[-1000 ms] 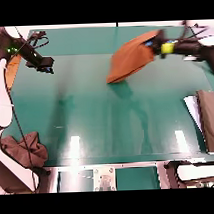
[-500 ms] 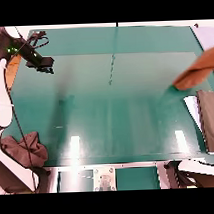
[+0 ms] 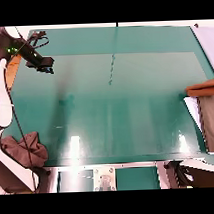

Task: Fold the shirts.

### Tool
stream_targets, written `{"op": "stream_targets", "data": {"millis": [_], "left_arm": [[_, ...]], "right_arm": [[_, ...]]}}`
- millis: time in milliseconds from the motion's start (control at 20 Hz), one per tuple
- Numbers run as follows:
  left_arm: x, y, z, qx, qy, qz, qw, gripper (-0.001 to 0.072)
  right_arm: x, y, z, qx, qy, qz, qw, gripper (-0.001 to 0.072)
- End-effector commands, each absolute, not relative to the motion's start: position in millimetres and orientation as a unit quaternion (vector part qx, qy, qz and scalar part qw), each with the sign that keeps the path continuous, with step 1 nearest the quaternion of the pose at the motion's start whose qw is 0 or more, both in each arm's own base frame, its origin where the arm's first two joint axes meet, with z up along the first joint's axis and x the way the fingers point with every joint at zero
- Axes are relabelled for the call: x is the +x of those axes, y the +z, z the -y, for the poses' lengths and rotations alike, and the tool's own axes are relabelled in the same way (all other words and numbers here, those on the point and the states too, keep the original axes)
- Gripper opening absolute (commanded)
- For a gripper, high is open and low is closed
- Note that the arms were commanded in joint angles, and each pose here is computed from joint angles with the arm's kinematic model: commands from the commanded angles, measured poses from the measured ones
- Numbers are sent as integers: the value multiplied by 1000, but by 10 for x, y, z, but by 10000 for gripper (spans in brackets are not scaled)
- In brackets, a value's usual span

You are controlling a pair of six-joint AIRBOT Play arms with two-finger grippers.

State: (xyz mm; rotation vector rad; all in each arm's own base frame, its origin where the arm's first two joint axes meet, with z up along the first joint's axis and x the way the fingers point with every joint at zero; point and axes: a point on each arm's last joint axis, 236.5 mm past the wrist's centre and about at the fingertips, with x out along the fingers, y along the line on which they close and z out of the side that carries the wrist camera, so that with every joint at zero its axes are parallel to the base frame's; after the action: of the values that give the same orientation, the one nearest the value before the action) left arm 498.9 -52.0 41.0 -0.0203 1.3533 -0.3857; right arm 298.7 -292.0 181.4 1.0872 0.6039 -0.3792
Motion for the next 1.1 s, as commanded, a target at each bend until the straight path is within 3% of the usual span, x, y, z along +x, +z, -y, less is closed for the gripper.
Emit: {"op": "stream_targets", "data": {"millis": [0, 450, 550, 600, 650, 700, 850, 900, 950, 1000, 1050], "left_arm": [[4973, 408, 520, -9, -178, -625, 760, 28], [4929, 406, 539, -11, -183, -631, 754, 28], [4929, 406, 537, -11, -183, -631, 754, 27], [4930, 406, 537, -12, -182, -631, 754, 28], [4931, 407, 539, -13, -182, -631, 754, 28], [4931, 408, 547, -18, -178, -632, 754, 28], [4934, 427, 599, -28, -184, -629, 754, 27], [4928, 442, 629, -33, -189, -629, 754, 27], [4914, 468, 650, -36, -193, -628, 753, 26], [4900, 515, 654, -35, -194, -626, 755, 27], [4890, 594, 668, -37, -195, -620, 759, 26]], "right_arm": [[2437, 1486, 2975, 499, -259, -352, 749, 13], [1326, 292, 2579, 571, -389, -443, 572, 15], [1128, 80, 2594, 564, -414, -453, 552, 15], [1063, -1, 2594, 559, -423, -458, 546, 116], [984, -56, 2584, 552, -431, -469, 538, 460], [897, -80, 2577, 543, -438, -483, 530, 653], [824, 100, 2641, 527, -448, -491, 529, 647], [869, 228, 2673, 526, -448, -486, 536, 600], [1010, 377, 2704, 530, -439, -472, 551, 432], [1276, 560, 2726, 531, -414, -453, 585, 80], [1541, 712, 2710, 527, -388, -440, 615, 16]]}}
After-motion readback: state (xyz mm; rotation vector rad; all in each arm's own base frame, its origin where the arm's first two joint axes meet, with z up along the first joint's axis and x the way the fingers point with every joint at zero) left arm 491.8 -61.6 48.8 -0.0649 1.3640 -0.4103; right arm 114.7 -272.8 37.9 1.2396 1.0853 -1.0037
